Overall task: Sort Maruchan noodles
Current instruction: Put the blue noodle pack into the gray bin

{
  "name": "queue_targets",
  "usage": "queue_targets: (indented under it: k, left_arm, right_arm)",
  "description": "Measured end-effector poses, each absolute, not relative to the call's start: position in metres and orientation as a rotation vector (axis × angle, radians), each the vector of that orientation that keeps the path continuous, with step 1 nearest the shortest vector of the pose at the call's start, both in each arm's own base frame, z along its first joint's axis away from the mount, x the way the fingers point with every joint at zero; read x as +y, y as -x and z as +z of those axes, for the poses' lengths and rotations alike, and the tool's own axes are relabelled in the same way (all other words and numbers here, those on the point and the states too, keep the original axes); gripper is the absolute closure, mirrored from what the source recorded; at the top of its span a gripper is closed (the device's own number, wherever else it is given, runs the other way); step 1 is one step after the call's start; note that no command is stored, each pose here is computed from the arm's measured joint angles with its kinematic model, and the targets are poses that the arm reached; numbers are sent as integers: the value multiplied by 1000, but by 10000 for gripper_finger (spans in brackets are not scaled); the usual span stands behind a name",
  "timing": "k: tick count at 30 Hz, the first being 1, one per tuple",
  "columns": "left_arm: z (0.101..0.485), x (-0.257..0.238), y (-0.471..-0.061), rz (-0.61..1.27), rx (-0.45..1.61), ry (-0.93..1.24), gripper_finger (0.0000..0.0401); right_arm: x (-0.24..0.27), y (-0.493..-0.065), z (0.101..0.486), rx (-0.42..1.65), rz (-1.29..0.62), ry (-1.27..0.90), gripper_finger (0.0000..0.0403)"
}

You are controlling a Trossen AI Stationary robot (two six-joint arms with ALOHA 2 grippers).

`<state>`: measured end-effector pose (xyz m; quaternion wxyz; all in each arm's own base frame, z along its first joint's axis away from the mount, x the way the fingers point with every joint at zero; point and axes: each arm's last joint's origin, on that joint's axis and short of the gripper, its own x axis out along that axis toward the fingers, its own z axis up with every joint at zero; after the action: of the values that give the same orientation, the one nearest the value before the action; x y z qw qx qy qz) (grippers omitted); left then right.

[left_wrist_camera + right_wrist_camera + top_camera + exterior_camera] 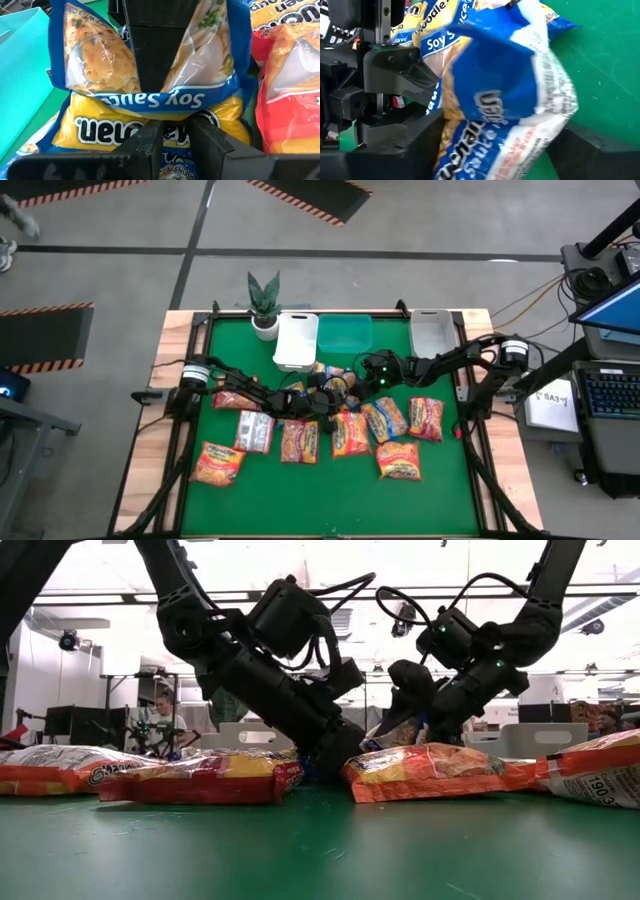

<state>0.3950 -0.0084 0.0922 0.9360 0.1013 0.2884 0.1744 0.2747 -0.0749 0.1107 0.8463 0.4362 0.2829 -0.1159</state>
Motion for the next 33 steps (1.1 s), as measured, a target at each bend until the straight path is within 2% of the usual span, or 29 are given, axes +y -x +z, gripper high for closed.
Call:
queue_targets:
  k: [8, 17, 25, 33]
  left_arm:
    - [102, -13, -394, 338, 582, -211, 326]
    - [142, -17, -382, 317, 604, -245, 326]
    - [182, -16, -355, 298, 698, -292, 326]
    - [229, -14, -315, 300, 553, -306, 326]
  right_arm:
    - [-74, -272, 122, 574, -229, -916, 233]
    - [-73, -271, 133, 541, -215, -900, 315]
    - [-72, -266, 155, 473, -184, -882, 339]
    - [-69, -258, 187, 361, -141, -857, 341]
